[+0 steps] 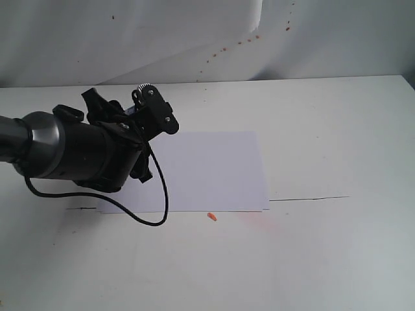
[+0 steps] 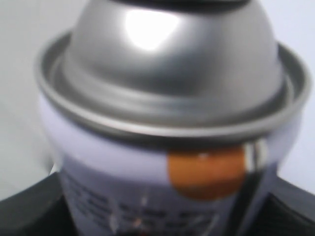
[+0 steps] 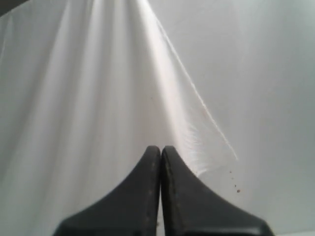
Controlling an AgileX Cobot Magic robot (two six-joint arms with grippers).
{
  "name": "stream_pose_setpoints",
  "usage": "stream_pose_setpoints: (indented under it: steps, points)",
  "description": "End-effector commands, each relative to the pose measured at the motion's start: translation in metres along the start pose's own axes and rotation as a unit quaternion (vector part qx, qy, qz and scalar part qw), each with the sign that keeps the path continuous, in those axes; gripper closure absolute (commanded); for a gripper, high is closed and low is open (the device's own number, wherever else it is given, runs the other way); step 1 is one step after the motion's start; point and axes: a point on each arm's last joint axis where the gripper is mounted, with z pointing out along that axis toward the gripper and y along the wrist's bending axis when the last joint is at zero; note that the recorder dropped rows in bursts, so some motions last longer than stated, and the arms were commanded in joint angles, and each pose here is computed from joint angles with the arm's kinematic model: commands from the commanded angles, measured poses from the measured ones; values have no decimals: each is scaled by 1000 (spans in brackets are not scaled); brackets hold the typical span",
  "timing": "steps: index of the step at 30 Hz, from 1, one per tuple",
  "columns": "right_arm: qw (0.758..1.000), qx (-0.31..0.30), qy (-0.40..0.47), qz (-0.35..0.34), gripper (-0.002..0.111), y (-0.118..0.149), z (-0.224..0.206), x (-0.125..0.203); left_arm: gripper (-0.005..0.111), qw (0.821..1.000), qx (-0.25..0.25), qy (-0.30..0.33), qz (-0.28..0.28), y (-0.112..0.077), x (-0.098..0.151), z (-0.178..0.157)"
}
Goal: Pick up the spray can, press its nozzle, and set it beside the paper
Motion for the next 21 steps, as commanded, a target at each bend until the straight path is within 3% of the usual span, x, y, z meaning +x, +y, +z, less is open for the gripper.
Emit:
stream_pose_setpoints:
  steps: [1,4,8,15,18,21]
  points:
    - [992,5,121,-30,108,14,59,-25,107,1000,-15,-7,0,6,-5,-3]
    - [976,6,208,-58,108,19,101,-28,107,1000,-15,-7,0,6,-5,-3]
    - [930,-11,360,-71,108,22,154,-2,107,1000,-15,-7,0,6,-5,-3]
    - [836,-85,541,-31,108,20,214,100,107,1000,-16,-9,3,6,-5,-3]
    - [821,-91,563,16,108,14,231,140,107,1000,-18,-13,8,6,-6,-3]
    - [809,-46,576,106,108,3,248,191,107,1000,-21,-12,8,7,-5,-3]
